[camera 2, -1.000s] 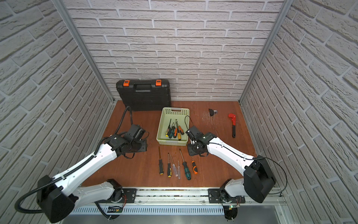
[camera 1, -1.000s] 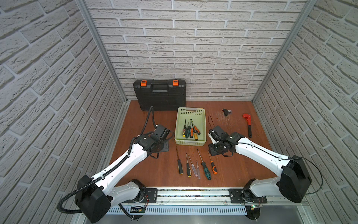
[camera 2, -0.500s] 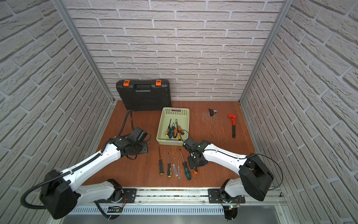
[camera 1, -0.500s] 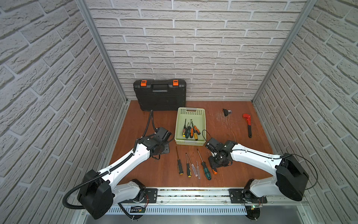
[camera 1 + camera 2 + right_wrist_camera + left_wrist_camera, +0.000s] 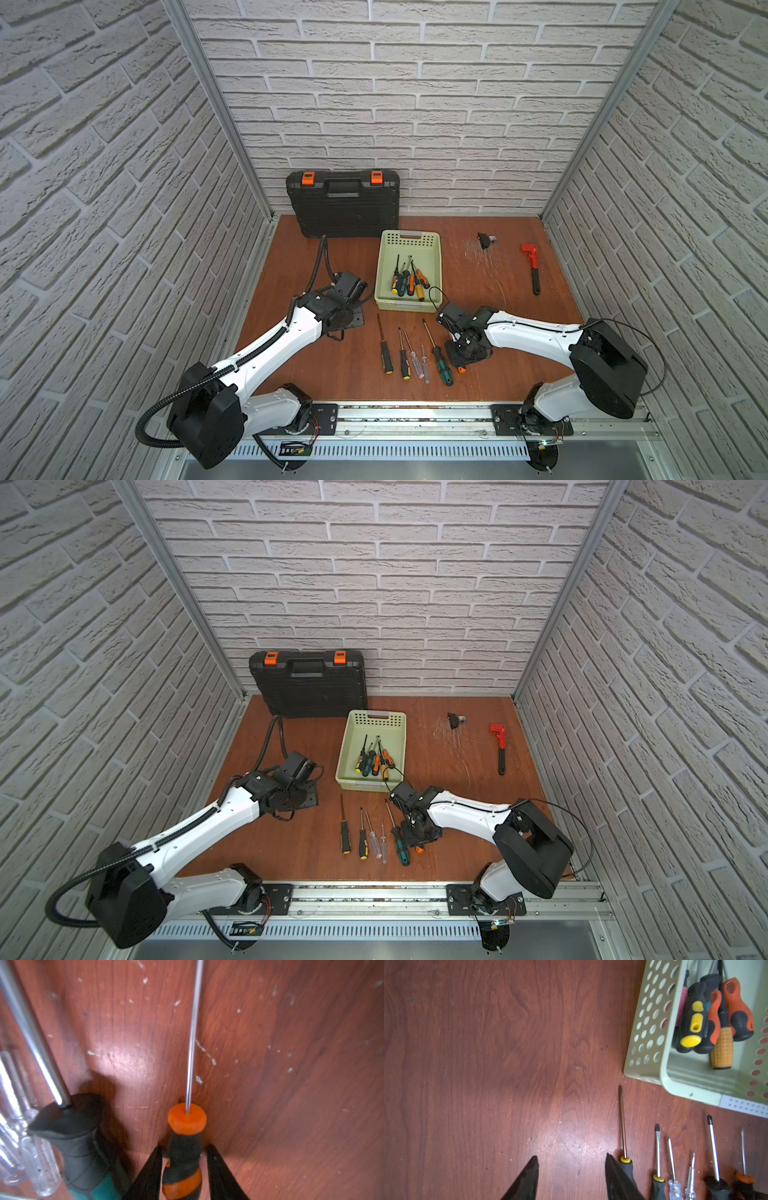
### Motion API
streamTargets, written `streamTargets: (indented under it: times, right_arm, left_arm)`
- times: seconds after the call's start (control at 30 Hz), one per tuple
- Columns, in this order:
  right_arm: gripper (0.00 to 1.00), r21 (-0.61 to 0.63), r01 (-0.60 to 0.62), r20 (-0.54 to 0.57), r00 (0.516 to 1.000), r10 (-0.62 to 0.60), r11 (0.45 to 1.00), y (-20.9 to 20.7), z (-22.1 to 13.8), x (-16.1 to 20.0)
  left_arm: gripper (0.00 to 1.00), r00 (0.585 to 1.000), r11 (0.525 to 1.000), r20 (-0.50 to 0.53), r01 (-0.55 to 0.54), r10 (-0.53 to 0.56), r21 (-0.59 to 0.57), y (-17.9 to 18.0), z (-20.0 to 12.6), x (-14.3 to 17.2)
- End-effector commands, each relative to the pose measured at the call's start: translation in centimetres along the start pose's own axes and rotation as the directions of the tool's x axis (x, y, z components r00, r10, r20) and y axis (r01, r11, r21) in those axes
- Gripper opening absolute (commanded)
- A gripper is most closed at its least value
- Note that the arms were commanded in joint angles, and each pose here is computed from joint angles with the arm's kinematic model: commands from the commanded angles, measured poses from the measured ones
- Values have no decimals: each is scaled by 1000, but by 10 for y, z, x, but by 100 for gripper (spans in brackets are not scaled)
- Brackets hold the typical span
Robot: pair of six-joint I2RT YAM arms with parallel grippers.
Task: Put the screwdriver in the bin
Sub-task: Pick up the screwdriver from the bottom-center of the table, then place the screwdriver into the bin.
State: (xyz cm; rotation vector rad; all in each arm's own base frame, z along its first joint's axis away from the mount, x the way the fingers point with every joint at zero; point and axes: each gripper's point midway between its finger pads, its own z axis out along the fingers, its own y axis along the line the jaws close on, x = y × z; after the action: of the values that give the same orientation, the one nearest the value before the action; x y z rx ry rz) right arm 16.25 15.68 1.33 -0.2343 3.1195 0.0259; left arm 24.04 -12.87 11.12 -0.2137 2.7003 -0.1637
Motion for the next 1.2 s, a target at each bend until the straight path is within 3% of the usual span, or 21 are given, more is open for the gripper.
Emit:
streamTargets:
  times: [0.0,0.23,0.5,0.73,0.93,1.17]
  right_arm:
    - [28,-17,-2,-3,1000,2,1000,6,6,1]
    - [7,-12,-5,1,1000,5,1000,4,1,4]
    - [6,-36,-59,30,998,60,998,0,-22,8]
    - [6,-66,-178,67,981,183,982,-18,-54,2]
    - [6,-144,-191,170,962,214,971,-18,-100,-39]
    - [5,-215,-21,284,955,83,976,25,-152,-133]
  left_arm:
    - [52,1000,1000,11,12,-12,-4,2,1,-3]
    - [52,1000,1000,25,19,-18,-11,8,-3,-7]
    - [52,998,999,39,52,-52,2,8,5,-11]
    - [52,997,999,51,52,-53,15,8,4,-17]
    - [52,995,997,68,76,-76,12,18,-1,-17]
    - [52,991,995,91,101,-102,17,26,-10,-18]
